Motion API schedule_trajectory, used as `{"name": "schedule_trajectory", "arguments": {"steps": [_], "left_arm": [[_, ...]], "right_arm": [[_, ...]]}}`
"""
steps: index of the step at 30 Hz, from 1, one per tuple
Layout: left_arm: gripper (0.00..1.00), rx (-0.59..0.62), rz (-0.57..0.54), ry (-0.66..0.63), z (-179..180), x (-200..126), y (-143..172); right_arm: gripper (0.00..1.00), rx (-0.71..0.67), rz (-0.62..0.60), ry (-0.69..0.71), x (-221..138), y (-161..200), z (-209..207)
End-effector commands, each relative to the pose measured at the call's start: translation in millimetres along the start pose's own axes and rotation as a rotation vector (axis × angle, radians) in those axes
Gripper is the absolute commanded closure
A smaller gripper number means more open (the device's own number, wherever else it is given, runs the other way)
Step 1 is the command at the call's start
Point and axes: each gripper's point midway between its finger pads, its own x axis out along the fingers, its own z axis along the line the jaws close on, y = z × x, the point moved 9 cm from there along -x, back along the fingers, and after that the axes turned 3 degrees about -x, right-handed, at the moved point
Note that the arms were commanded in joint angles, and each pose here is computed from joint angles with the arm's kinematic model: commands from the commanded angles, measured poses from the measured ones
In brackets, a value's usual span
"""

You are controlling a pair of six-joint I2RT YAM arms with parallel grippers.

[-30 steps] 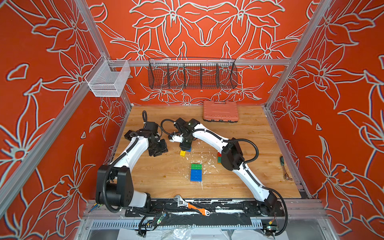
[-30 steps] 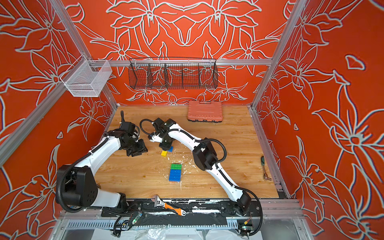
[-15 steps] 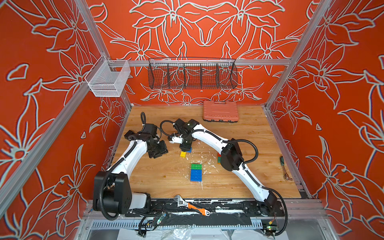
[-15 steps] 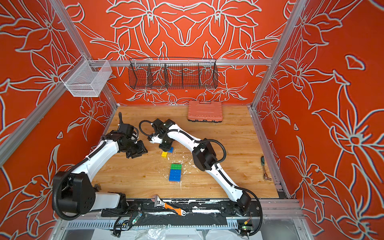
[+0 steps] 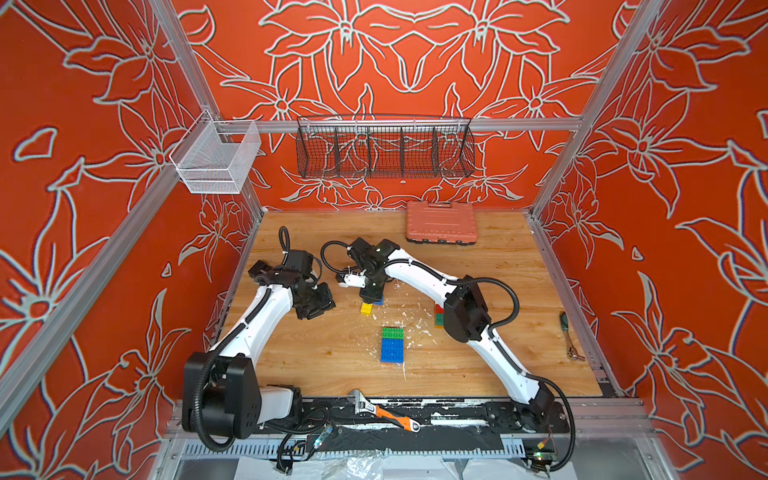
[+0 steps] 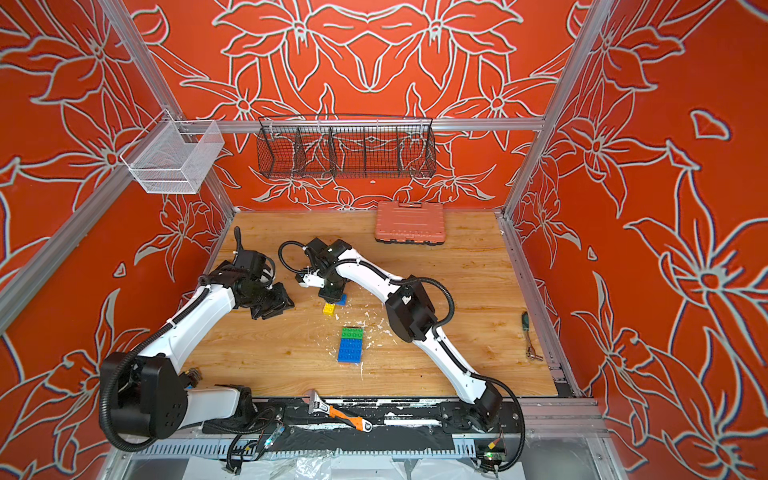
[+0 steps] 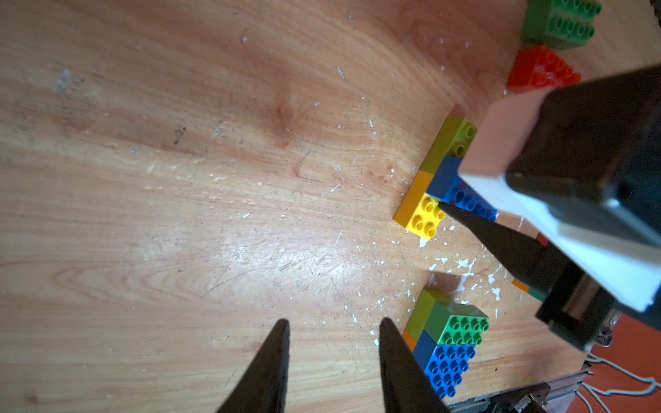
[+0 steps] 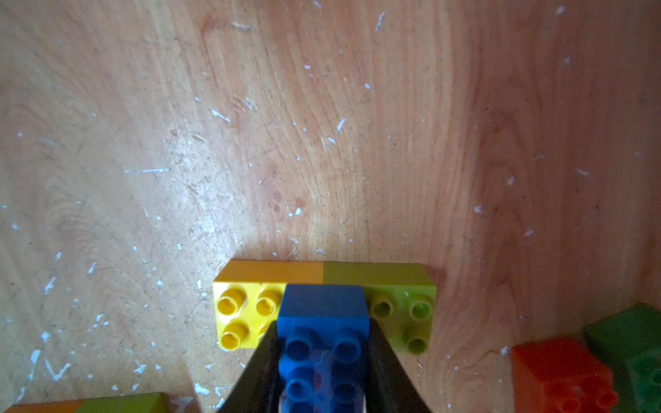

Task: Assemble a rectangle with lego
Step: Assemble the lego brick with the lego brick.

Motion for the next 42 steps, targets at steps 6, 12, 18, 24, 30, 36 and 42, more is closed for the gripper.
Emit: {"name": "schedule_trajectory", "arguments": {"steps": [6, 12, 18, 24, 30, 36, 42], "left_arm": [[0.60, -0.063, 0.004, -0.027, 7, 1, 9], [0.60, -0.072, 0.012, -0.031, 9, 6, 10], [0.57, -0.070, 0.026, -0.044, 10, 10, 10], [0.57, -0.059, 0.047, -0.057, 7, 20, 5], [0.57, -0.052, 0.032, -0.058, 5, 28, -4], [0.69, -0.051, 0.085, 0.004, -2, 50, -11], [0.78, -0.001, 0.128, 0.019, -20, 72, -11]], "right_arm": [[0.93, -0.024, 0.177, -0.104, 12, 26, 20], [0.60, -0.058, 0.101, -0.039, -8, 19, 21], [0.47, -0.055, 0.050, -0.008, -21, 12, 18], [0.45, -0.026, -0.020, 0.015, -48, 7, 17], [0.46, 0.058, -0.094, 0.066, -71, 16, 12], [0.74, 0.145, -0.144, 0.021, -73, 21, 7], [0.91, 0.169, -0.111, -0.009, -54, 20, 6]]}}
